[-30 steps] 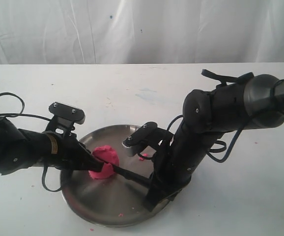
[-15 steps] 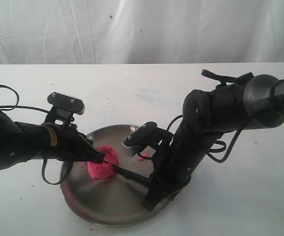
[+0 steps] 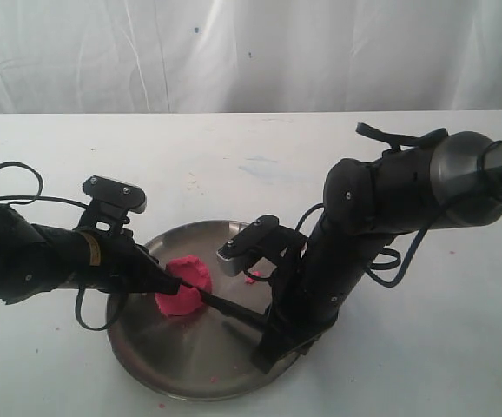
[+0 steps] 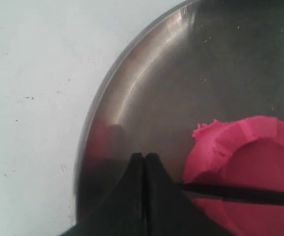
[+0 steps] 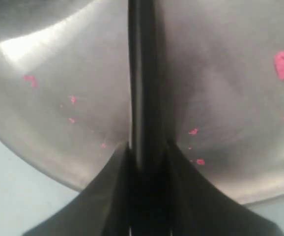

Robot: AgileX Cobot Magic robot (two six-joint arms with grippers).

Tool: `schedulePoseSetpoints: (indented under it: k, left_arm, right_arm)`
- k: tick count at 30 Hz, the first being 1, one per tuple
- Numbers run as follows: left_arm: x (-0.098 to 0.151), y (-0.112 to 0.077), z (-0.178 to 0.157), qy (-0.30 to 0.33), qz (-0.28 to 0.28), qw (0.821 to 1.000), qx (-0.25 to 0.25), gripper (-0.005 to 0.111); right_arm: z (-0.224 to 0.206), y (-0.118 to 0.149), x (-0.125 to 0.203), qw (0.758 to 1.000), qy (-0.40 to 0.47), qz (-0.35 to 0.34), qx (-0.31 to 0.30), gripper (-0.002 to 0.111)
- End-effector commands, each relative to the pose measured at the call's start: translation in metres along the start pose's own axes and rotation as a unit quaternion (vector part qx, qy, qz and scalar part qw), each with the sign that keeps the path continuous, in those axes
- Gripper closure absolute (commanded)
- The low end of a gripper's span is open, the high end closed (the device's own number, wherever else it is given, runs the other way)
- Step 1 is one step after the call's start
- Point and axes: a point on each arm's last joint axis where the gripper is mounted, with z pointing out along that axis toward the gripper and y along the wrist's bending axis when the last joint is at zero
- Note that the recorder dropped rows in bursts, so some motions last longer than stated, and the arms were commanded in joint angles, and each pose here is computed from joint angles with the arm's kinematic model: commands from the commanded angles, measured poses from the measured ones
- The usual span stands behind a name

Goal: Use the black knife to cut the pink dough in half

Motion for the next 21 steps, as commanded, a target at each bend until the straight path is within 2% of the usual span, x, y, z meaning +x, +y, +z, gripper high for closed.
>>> schedulePoseSetpoints:
  k: [1, 21]
  left_arm:
    - [0.005, 0.002, 0.002, 0.018, -0.003, 1.0, -0.005, 0.107]
    - [0.005, 0.002, 0.002, 0.018, -0.003, 1.0, -0.005, 0.107]
  right_arm:
    - [-0.001, -0.001, -0.004, 1.0, -0.012, 0.0, 0.006, 0.108]
    - [0.016, -0.003, 0.0, 1.0, 0.012, 0.011, -0.01, 0.108]
